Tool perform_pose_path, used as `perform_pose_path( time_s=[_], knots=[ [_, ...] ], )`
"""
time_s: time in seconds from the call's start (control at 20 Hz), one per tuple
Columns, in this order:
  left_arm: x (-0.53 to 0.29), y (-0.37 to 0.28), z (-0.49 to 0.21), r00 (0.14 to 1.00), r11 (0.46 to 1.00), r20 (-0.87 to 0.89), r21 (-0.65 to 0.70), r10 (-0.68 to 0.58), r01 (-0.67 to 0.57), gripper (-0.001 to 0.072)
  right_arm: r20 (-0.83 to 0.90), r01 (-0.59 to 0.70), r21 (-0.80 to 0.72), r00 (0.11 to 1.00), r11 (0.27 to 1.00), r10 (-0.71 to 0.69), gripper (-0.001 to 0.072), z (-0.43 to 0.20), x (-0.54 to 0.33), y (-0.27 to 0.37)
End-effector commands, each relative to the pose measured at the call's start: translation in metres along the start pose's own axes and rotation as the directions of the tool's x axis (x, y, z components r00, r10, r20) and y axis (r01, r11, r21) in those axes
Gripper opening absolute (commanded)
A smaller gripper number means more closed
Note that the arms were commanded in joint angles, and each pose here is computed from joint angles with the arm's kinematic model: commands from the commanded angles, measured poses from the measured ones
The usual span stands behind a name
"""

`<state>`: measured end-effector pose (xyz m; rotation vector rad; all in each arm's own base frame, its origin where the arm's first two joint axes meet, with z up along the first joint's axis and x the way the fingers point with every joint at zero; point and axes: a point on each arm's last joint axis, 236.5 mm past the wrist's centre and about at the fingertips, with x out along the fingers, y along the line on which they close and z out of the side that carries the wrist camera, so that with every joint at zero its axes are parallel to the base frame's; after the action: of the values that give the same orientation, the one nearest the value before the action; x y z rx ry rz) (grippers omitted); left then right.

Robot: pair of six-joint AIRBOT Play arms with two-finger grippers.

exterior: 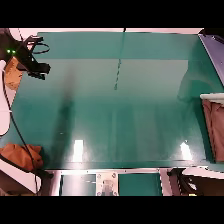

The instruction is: Fold the shirts.

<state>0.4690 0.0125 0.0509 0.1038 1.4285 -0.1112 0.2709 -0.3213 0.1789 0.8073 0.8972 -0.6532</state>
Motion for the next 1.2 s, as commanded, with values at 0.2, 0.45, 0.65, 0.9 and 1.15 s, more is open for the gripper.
perform_pose_path(
  time_s=[0.2, 0.45, 0.65, 0.9, 1.15],
  knots=[
    [0.0, -0.011, -0.002, 0.999, 0.999, -0.008, 0.004, -0.045, 0.045, 0.0019, -0.425, 0.507, 0.159, 0.809, 0.847, -0.405, 0.0018, -0.109, 0.006, -0.125],
    [0.0, -0.011, -0.003, 0.999, 0.999, -0.011, 0.004, -0.047, 0.048, 0.0018, -0.573, 0.702, 0.048, 0.602, 0.711, -0.556, 0.0068, -0.163, 0.029, -0.187],
    [-0.001, -0.02, -0.001, 0.996, 0.996, -0.002, 0.008, -0.085, 0.085, 0.0019, -0.62, 0.707, 0.034, 0.569, 0.706, -0.54, 0.0613, -0.18, 0.042, -0.188],
    [-0.016, -0.046, 0.009, 0.98, 0.982, 0.063, 0.032, -0.189, 0.188, 0.0017, -0.526, 0.46, 0.098, 0.777, 0.882, -0.347, 0.0019, -0.147, 0.084, -0.097],
    [-0.059, -0.062, -0.011, 0.972, 0.977, 0.097, 0.005, -0.212, 0.213, 0.0017, -0.409, -0.06, -0.165, 0.912, 0.985, -0.013, 0.0017, -0.157, 0.121, 0.097]
  ],
)
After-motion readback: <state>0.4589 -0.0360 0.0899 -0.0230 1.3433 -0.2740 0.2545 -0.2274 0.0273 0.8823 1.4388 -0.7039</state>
